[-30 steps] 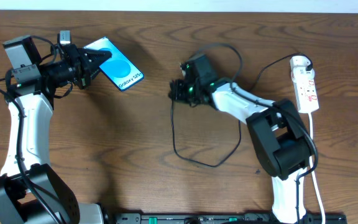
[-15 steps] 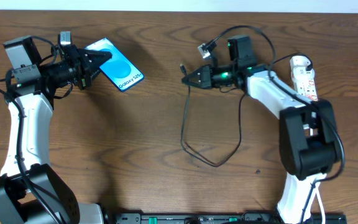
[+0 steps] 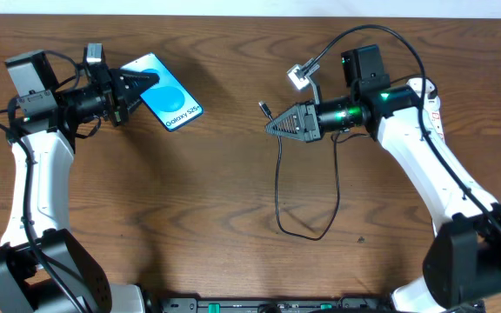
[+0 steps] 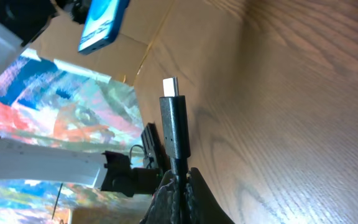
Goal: Plug charger to phone and switch on socket
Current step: 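Lift the cable end with the right gripper toward the phone's port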
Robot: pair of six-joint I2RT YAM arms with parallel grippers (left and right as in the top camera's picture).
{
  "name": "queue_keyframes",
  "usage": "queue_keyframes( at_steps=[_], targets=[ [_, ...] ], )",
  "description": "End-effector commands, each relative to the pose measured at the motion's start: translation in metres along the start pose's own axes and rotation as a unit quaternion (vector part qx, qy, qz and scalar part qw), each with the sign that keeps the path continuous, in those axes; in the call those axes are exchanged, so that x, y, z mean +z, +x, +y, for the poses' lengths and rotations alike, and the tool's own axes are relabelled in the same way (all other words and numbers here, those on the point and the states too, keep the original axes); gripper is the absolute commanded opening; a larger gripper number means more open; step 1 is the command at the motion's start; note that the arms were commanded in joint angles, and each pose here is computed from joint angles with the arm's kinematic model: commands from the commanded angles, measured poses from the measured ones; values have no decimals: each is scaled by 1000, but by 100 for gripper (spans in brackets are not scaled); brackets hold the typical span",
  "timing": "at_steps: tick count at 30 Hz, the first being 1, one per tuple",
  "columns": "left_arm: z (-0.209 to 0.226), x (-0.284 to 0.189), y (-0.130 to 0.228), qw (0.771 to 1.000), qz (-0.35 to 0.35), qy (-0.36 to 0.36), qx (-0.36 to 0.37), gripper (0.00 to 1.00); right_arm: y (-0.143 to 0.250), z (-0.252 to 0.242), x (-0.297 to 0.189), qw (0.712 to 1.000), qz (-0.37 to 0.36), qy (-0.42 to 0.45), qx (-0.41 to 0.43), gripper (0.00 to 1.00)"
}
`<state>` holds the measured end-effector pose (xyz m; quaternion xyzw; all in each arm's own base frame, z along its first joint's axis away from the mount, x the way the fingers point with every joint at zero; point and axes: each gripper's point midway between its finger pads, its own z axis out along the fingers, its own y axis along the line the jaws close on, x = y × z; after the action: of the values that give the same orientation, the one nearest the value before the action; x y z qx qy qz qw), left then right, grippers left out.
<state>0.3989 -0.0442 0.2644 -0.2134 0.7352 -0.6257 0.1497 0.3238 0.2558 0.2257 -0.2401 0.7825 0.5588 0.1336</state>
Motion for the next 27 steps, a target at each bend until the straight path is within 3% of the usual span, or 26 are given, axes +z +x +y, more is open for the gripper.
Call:
queue_keyframes(
  at_steps=[1, 14, 27],
  targets=[
    [-20, 2, 14, 999, 33, 26, 34, 7, 5, 31, 7, 998, 11, -27, -48, 1],
    [-24, 12, 25, 997, 57, 32, 39, 7, 18, 71, 51, 994, 52, -69, -64, 1],
    [-35, 12, 19, 993, 51, 44, 97, 7, 11, 92, 88, 990, 52, -127, 3, 1]
  ],
)
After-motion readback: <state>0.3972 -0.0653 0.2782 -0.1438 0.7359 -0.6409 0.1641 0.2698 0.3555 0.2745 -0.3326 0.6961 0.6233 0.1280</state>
